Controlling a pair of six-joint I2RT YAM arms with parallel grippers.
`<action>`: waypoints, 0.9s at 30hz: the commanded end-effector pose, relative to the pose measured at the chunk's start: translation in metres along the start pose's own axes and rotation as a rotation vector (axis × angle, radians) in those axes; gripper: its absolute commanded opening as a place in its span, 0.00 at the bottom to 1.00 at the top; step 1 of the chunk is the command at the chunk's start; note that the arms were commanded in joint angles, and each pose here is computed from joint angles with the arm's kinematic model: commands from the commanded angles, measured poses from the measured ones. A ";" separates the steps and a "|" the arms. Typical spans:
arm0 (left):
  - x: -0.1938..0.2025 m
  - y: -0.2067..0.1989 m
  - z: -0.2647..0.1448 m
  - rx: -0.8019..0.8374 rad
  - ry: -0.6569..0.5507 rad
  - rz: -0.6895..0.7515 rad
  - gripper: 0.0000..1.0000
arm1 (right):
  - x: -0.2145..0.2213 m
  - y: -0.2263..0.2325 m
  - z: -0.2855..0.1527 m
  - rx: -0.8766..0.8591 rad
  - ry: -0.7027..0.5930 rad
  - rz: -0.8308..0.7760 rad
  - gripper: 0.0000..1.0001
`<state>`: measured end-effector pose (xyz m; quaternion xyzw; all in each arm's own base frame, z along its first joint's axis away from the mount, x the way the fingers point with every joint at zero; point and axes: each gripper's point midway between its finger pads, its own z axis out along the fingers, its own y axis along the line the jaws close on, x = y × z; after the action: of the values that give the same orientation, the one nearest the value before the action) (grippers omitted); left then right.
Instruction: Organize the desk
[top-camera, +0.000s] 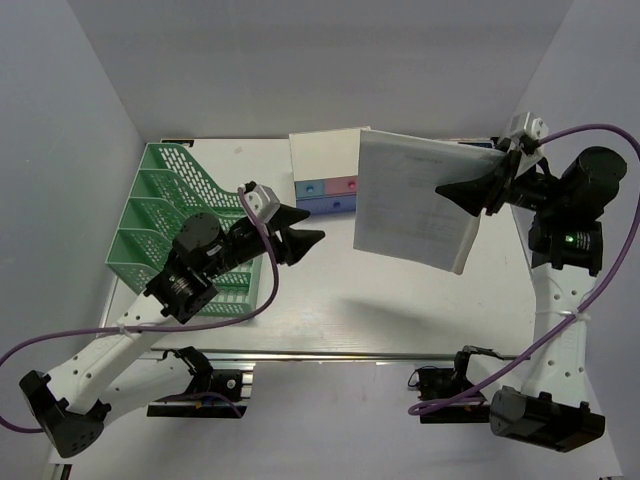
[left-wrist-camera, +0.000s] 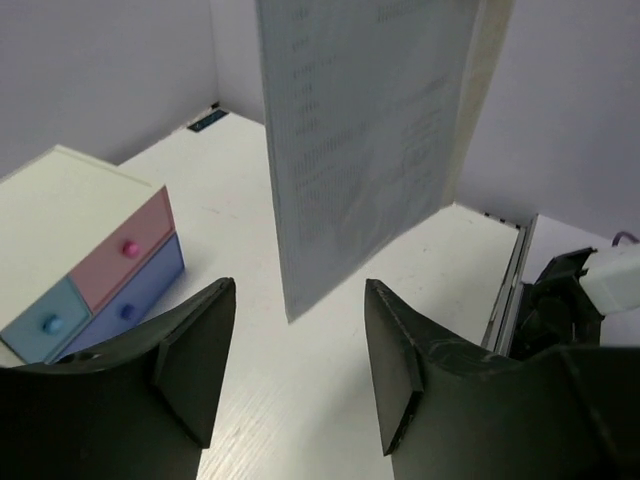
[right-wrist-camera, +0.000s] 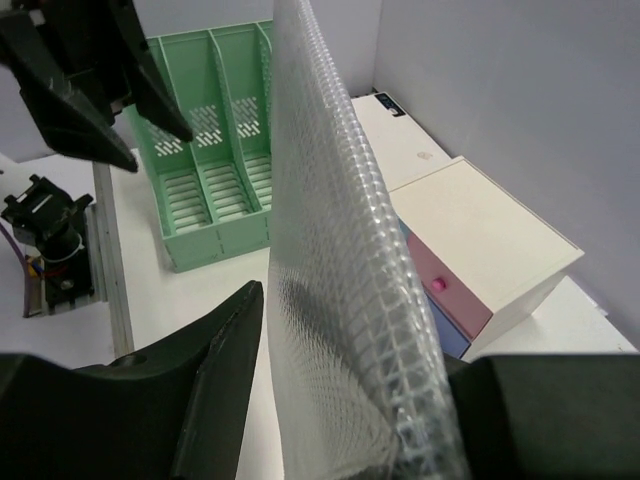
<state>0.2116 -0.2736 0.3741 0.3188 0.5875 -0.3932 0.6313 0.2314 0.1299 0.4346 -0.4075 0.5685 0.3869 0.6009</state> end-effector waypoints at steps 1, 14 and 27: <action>0.002 -0.009 -0.017 0.013 0.025 0.000 0.63 | -0.022 -0.002 0.004 0.032 -0.012 -0.060 0.00; 0.014 -0.039 -0.102 0.025 0.063 -0.050 0.55 | 0.006 -0.017 0.068 -0.051 0.027 0.004 0.00; 0.011 -0.037 -0.126 -0.033 0.079 -0.085 0.50 | 0.037 0.024 0.180 -0.285 0.106 0.017 0.00</action>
<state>0.1198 -0.1933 0.3466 0.3144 0.6258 -0.3999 0.5913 0.2800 0.2848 0.3685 -0.4741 0.5865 0.4616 0.4670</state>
